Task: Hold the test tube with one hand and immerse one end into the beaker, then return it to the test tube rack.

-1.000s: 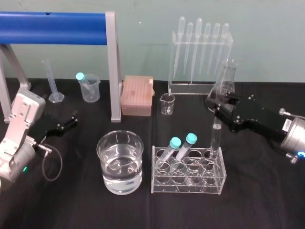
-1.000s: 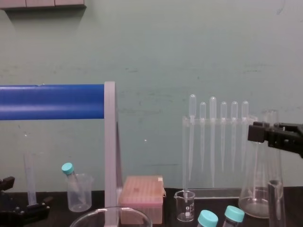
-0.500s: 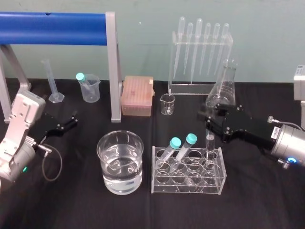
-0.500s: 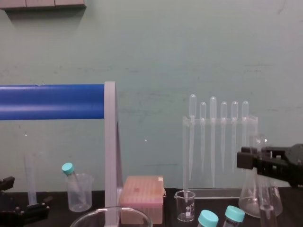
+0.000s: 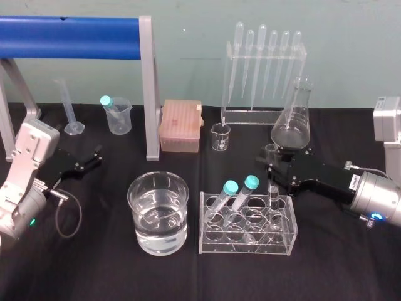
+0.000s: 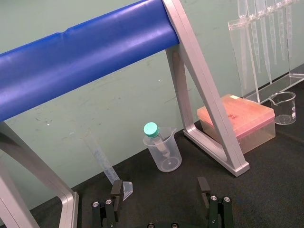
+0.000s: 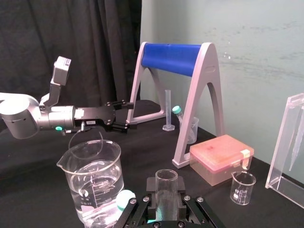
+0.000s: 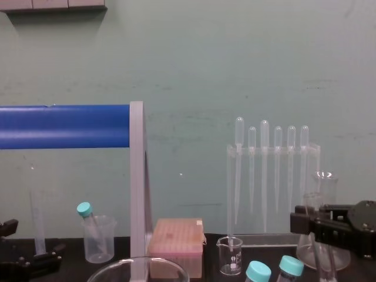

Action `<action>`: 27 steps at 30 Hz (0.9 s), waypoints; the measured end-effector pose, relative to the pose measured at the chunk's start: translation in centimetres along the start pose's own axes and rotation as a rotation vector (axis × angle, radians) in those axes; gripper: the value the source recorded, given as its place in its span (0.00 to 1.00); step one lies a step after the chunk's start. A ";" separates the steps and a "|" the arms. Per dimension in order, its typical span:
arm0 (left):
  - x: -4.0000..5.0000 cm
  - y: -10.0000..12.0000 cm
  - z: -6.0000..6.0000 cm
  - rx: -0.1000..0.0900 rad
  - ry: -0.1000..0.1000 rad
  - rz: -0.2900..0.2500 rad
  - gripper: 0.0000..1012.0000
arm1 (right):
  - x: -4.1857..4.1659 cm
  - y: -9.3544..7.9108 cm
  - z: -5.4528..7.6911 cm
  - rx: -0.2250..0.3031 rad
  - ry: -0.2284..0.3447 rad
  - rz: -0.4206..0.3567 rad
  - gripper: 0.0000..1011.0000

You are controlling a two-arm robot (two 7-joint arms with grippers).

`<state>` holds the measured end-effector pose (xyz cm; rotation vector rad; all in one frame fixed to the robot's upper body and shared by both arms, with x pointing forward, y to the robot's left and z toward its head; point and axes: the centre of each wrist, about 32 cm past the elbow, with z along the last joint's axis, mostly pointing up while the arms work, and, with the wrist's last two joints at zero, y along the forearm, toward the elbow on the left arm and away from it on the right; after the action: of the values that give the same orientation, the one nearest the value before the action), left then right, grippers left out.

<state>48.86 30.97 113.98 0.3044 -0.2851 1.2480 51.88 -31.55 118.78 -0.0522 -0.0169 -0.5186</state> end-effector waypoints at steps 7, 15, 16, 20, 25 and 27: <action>0.00 0.0 0.0 0.000 0.000 0.000 0.99 | 0.06 0.1 -0.2 -0.008 0.007 0.002 0.23; 0.00 0.0 0.0 0.000 0.000 0.000 0.99 | 0.05 0.1 -0.2 -0.008 0.006 0.002 0.23; 0.00 0.0 0.0 0.000 0.000 0.000 0.99 | 0.05 0.1 -0.2 -0.008 0.006 0.002 0.23; 0.00 0.0 0.0 0.000 0.000 0.000 0.99 | 0.04 0.1 -0.2 -0.007 0.005 0.001 0.23; 0.00 0.0 0.0 0.000 0.000 0.000 0.99 | 0.04 0.1 -0.1 -0.007 0.005 0.001 0.31; 0.00 0.0 0.0 0.000 0.000 0.000 0.99 | 0.04 0.0 -0.1 -0.007 0.005 0.001 0.35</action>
<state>48.86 30.97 113.98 0.3045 -0.2851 1.2480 51.94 -31.53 118.63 -0.0573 -0.0100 -0.5178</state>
